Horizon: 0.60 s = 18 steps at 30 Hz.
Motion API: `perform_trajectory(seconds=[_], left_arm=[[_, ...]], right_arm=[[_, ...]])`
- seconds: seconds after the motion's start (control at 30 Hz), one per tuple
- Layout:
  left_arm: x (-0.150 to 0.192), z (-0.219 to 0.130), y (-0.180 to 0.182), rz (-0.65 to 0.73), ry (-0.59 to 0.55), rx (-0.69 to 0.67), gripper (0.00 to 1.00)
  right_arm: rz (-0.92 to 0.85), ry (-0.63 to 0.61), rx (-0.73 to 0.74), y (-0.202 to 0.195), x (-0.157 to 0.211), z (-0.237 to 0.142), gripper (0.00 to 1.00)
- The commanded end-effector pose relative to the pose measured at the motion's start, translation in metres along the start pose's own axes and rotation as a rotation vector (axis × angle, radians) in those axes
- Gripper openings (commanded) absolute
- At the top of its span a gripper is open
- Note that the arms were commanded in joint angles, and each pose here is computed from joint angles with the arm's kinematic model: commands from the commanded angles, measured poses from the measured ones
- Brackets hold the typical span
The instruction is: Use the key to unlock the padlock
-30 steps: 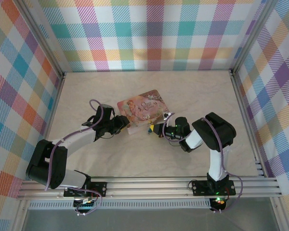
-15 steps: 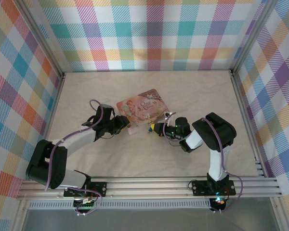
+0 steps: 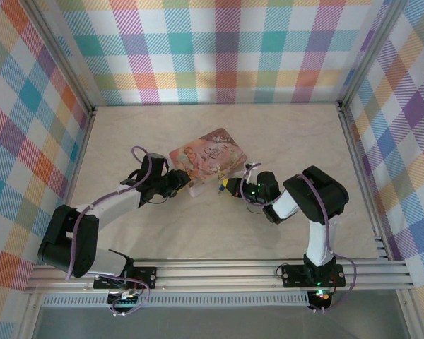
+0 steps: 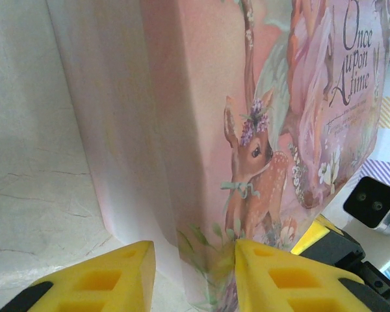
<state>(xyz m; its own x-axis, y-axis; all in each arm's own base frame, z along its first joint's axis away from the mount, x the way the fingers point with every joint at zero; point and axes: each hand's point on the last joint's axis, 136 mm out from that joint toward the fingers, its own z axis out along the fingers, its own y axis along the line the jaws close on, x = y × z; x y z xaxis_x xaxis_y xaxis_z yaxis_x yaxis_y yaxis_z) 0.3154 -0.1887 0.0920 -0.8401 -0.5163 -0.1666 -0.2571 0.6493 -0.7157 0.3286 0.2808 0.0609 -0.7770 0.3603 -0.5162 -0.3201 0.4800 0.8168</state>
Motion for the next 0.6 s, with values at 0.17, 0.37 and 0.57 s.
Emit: perform_trajectory(seconds=[0.17, 0.37, 0.57], left_arm=[[0.020, 0.004, 0.031, -0.029, 0.058, -0.110, 0.37], [0.020, 0.004, 0.030, -0.029, 0.058, -0.108, 0.39], [0.017, 0.000, 0.027, -0.022, 0.042, -0.104, 0.45]], right_arm=[[0.001, -0.144, -0.064, 0.025, -0.035, -0.004, 0.00], [0.022, -0.174, -0.052, 0.023, -0.040, -0.006, 0.00], [0.046, -0.207, -0.039, 0.021, -0.046, -0.008, 0.00]])
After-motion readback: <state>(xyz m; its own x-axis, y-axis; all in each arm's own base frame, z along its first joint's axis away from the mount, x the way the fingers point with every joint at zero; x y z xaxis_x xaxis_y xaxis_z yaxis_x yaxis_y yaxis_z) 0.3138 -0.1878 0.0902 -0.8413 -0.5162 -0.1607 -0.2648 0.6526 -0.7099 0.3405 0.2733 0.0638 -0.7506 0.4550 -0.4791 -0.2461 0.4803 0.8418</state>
